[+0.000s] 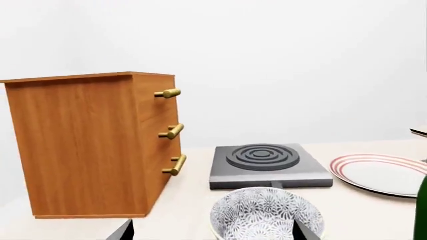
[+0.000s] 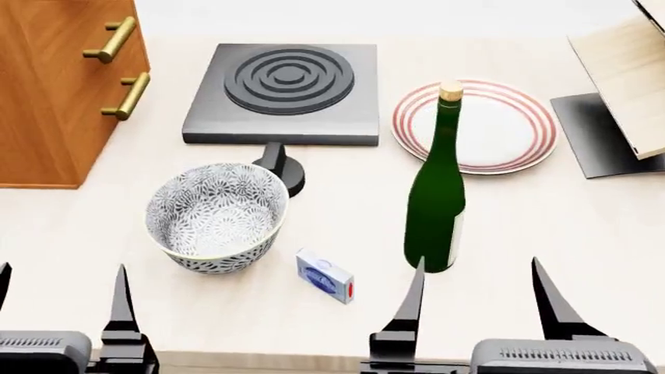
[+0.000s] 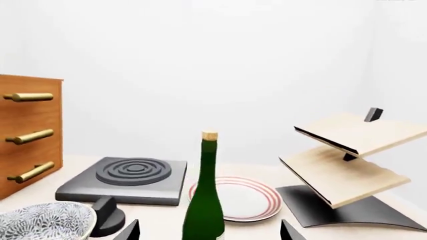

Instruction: Put the bowl on the top of the cabinet.

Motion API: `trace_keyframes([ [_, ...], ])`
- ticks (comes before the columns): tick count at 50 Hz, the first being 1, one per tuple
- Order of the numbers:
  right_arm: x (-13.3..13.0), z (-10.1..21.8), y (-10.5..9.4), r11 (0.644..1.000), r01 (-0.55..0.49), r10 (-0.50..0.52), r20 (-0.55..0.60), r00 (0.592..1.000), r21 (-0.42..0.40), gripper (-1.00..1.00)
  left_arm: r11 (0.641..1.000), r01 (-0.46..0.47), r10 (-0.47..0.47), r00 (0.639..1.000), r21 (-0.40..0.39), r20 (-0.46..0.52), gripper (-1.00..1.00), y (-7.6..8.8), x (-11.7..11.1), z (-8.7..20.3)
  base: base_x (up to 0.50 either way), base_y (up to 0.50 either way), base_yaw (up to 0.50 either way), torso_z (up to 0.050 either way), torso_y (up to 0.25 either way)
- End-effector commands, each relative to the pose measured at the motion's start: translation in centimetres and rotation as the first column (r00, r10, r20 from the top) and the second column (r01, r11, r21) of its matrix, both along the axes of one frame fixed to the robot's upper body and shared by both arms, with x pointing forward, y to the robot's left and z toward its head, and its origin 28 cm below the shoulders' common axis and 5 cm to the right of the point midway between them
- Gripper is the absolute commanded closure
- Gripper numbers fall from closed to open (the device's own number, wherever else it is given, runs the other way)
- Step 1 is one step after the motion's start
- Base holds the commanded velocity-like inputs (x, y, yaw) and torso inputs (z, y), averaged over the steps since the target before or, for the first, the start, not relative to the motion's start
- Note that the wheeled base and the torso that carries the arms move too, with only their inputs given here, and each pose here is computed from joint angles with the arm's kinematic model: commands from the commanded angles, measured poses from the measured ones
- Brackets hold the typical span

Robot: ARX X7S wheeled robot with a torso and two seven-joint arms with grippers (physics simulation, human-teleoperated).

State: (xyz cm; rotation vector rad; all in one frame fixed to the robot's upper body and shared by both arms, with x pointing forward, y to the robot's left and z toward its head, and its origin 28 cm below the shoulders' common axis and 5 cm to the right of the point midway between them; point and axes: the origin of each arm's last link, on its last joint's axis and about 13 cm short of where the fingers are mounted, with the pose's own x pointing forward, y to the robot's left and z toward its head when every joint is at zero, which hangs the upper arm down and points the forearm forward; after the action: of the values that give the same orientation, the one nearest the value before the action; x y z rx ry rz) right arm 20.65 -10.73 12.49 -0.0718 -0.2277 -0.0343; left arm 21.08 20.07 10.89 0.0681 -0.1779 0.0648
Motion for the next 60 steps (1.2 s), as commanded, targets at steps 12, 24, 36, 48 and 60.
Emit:
trace_keyframes([
  [12, 0.1, 0.44, 0.12, 1.0, 0.013, -0.013, 0.009, 1.0, -0.002, -1.0, 1.0, 0.003, -0.003, 1.0, -0.003, 0.021, -1.0, -0.06, -0.53, 0.63, 0.0, 0.16, 0.0, 0.0, 0.0],
  [24, 0.07, 0.61, 0.12, 1.0, 0.003, -0.003, 0.008, 1.0, 0.017, -1.0, 1.0, 0.004, -0.004, 1.0, -0.004, 0.022, -1.0, -0.08, -0.53, 0.58, 0.0, 0.22, 0.0, 0.0, 0.0],
  [36, 0.22, 0.47, 0.12, 1.0, 0.014, -0.014, -0.001, 1.0, 0.017, -1.0, 1.0, 0.005, -0.005, 1.0, -0.003, 0.021, -1.0, -0.13, -0.46, 0.56, 0.0, 0.27, 0.0, 0.0, 0.0],
  [48, 0.34, 0.46, 0.15, 1.0, 0.012, -0.012, -0.003, 1.0, 0.016, -1.0, 1.0, 0.005, -0.005, 1.0, -0.007, 0.021, -1.0, -0.1, -0.44, 0.54, 0.0, 0.49, 0.0, 0.0, 0.0],
  [60, 0.34, 0.56, 0.24, 1.0, 0.009, -0.009, -0.001, 1.0, 0.013, -1.0, 1.0, 0.001, 0.0, 1.0, -0.014, 0.028, -1.0, 0.0, -0.57, 0.69, 0.0, 0.14, 0.0, 0.0, 0.0],
])
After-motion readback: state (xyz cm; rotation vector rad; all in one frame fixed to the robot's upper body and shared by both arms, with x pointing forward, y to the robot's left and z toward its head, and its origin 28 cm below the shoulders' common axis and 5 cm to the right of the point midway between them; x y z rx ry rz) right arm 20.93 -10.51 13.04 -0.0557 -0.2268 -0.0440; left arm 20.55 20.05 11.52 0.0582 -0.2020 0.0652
